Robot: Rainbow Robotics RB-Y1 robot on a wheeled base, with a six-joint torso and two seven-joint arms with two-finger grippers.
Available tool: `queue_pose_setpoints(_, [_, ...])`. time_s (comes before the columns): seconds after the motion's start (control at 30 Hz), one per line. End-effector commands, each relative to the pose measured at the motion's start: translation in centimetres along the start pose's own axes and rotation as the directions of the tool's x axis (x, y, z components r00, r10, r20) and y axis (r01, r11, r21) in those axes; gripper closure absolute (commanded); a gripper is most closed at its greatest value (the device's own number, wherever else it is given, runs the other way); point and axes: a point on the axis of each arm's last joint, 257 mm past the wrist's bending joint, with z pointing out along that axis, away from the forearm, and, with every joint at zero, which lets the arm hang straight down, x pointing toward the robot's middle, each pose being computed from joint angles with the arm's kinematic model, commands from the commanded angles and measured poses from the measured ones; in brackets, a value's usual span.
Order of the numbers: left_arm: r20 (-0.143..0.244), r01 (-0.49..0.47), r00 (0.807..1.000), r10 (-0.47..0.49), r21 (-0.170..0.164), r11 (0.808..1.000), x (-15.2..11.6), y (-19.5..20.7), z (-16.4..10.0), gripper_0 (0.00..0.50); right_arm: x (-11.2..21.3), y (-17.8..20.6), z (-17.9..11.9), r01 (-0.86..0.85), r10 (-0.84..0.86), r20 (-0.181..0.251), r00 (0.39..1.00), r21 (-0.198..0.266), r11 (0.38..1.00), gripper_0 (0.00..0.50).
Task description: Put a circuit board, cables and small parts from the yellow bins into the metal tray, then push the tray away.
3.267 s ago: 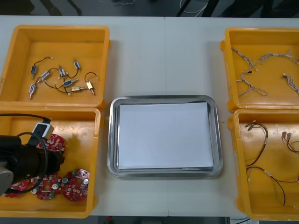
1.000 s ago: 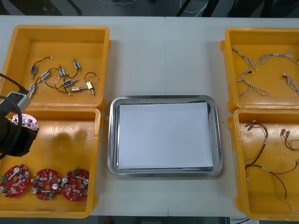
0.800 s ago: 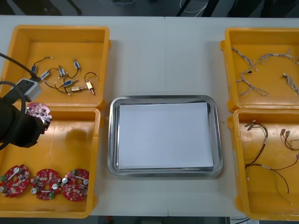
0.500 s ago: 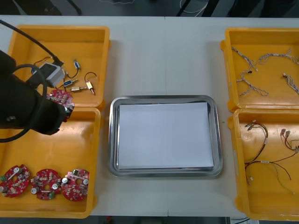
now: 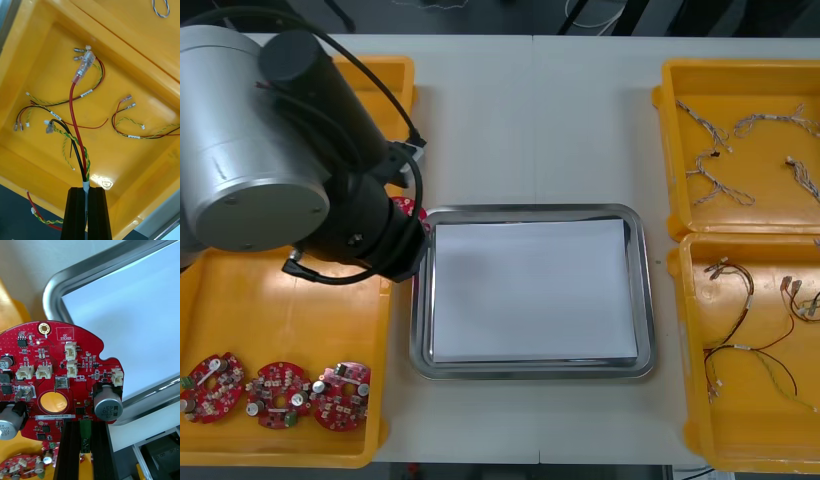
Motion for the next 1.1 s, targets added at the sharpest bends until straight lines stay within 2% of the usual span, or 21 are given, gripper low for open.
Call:
queue_pose_setpoints(0.03, [0.009,0.130,0.992,-0.130,-0.007,0.992,-1.2,-3.0,0.4,0.500,-2.4,0.4,-2.7,0.016,-0.017,0.041,0.999,0.008,1.000,0.500])
queue_pose_setpoints(0.1, [0.008,0.157,0.988,-0.157,-0.019,0.987,-1.0,-3.8,1.3,0.500,-2.9,1.1,-3.1,0.028,-0.027,0.050,0.998,-0.015,0.999,0.500])
queue_pose_setpoints(0.23, [0.014,0.196,0.980,-0.196,-0.005,0.981,-0.5,-5.8,3.0,0.500,-4.1,2.3,-3.6,0.055,-0.051,0.071,0.996,-0.052,0.997,0.500])
queue_pose_setpoints(0.3, [0.014,0.209,0.978,-0.209,0.002,0.978,-0.2,-6.5,3.6,0.500,-4.6,2.8,-3.6,0.078,-0.074,0.074,0.994,-0.055,0.995,0.500])
queue_pose_setpoints(0.53, [0.018,0.236,0.971,-0.237,0.030,0.971,0.8,-9.1,5.8,0.500,-6.6,5.2,-3.4,0.123,-0.121,0.082,0.989,-0.023,0.992,0.500])
queue_pose_setpoints(0.63, [0.009,0.270,0.963,-0.271,0.041,0.962,1.2,-10.2,7.0,0.500,-7.3,6.4,-3.2,0.147,-0.147,0.083,0.986,0.007,0.989,0.500])
queue_pose_setpoints(0.73, [0.009,0.303,0.953,-0.304,0.031,0.952,1.5,-10.7,8.4,0.500,-8.2,7.9,-3.0,0.169,-0.171,0.094,0.981,0.028,0.985,0.500])
queue_pose_setpoints(0.93, [-0.005,0.303,0.953,-0.303,0.020,0.953,3.1,-11.4,10.3,0.500,-9.4,10.6,-2.1,0.190,-0.193,0.099,0.976,0.037,0.981,0.500])
queue_pose_setpoints(1.03, [-0.021,0.316,0.949,-0.315,0.027,0.948,4.2,-11.6,10.9,0.500,-9.7,11.7,-1.7,0.201,-0.202,0.098,0.974,0.025,0.979,0.500])
queue_pose_setpoints(1.1, [-0.016,0.311,0.950,-0.311,0.023,0.950,4.8,-11.4,11.4,0.500,-10.1,12.4,-1.5,0.221,-0.221,0.103,0.970,0.013,0.975,0.500])
